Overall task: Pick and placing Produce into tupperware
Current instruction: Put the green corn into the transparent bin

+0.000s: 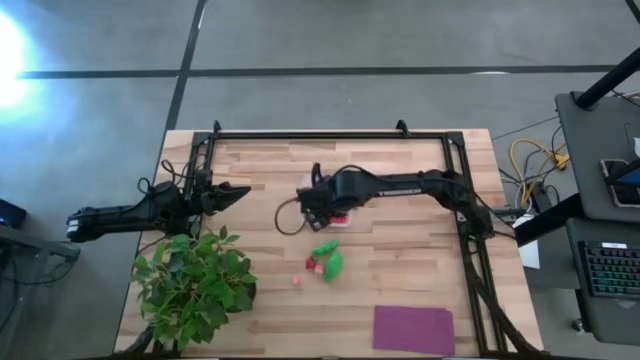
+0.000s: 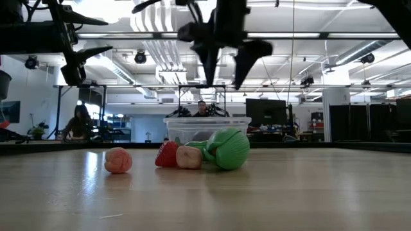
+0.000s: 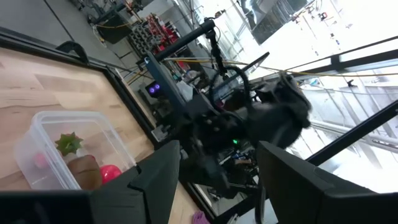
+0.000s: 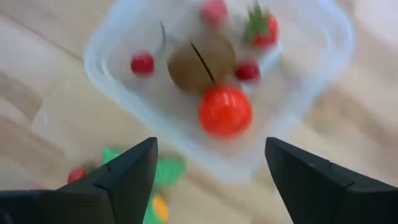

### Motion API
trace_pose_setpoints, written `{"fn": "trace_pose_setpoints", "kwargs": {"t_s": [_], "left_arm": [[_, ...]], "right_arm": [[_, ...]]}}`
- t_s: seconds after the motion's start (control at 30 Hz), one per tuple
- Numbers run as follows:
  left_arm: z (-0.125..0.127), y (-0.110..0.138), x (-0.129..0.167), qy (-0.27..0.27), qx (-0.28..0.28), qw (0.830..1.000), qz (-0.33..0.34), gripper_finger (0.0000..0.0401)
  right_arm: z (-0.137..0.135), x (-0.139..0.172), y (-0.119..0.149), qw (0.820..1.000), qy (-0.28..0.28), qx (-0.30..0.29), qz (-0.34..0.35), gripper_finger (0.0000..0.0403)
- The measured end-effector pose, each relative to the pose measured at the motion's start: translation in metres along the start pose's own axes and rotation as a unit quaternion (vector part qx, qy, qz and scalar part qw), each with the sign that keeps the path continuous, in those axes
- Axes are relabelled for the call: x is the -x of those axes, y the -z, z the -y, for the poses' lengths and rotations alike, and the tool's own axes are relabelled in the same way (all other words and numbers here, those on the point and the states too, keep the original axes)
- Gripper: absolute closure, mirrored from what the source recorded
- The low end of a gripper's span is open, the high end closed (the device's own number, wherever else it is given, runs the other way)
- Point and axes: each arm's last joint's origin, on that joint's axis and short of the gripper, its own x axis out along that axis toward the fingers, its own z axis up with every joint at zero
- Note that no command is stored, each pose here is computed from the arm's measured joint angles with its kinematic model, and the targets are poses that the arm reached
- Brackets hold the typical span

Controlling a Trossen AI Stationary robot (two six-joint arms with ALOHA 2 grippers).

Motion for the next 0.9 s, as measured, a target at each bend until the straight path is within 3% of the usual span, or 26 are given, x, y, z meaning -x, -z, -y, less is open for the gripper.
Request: {"fn": "trace_pose_setpoints", "kwargs": {"t_s": [0.2,0.37,0.6,0.9], "left_arm": [[0.000,0.000,0.000,0.000,0.000,1.000,0.000,0.0200],[0.000,0.000,0.000,0.000,0.000,1.000,0.000,0.0200],[0.000,0.000,0.000,0.001,0.000,1.000,0.000,0.0200],[0.000,0.000,0.000,0.001,0.000,1.000,0.000,0.0200]], "right_arm": [[-0.010,0.021,0.048,0.993,0.016,-0.107,-0.038,0.0119],[-0.032,0.018,0.086,0.977,0.015,-0.208,-0.036,0.0119],[-0.057,0.007,0.136,0.965,0.015,-0.259,-0.036,0.0116],[-0.059,0.001,0.144,0.952,0.030,-0.302,-0.033,0.0127]]}}
